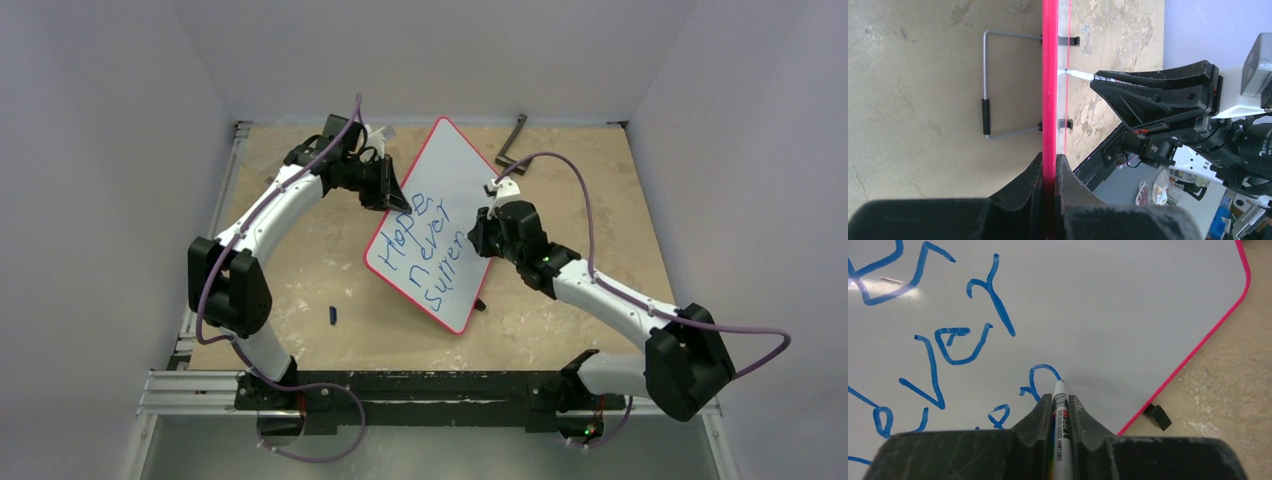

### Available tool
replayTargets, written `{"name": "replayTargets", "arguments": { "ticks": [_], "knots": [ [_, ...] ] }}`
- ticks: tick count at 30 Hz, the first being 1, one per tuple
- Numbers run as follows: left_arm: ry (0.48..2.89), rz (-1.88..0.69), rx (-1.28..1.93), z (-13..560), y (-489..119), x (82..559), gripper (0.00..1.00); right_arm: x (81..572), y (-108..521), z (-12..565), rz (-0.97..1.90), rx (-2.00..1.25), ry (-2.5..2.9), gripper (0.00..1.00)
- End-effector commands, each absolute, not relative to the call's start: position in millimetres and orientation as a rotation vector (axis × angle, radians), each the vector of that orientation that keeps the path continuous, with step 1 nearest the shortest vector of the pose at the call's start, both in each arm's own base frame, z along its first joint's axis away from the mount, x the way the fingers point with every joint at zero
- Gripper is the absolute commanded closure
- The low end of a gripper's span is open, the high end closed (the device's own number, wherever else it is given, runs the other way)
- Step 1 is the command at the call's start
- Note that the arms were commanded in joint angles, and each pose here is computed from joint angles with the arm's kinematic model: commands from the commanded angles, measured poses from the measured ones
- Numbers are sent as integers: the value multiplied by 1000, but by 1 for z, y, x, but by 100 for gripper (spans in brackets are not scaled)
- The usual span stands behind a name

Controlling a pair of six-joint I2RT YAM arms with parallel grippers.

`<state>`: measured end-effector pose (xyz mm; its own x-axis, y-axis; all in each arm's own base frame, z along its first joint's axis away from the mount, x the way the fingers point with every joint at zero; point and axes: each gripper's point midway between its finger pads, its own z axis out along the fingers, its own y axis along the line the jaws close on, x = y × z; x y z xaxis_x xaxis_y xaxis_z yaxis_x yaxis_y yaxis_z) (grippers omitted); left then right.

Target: Write a sentence on the whiteboard

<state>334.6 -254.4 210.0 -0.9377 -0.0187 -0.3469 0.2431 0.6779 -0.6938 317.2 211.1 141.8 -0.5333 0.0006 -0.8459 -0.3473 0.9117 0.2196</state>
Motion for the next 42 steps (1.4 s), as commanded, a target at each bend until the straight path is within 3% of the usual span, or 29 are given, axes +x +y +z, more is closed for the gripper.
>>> {"name": "replayTargets", "arguments": {
  "ticks": [1, 18, 42],
  "knots": [
    [2481, -1040, 178, 230, -242, 343, 100, 305, 210, 131, 471, -251, 2130, 100],
    [2482, -1042, 179, 230, -243, 343, 100, 317, 203, 184, 465, -216, 1981, 100],
    [2478, -1057, 180, 232, -244, 342, 100, 367, 207, 178, 482, -181, 2011, 100]
  ]
}}
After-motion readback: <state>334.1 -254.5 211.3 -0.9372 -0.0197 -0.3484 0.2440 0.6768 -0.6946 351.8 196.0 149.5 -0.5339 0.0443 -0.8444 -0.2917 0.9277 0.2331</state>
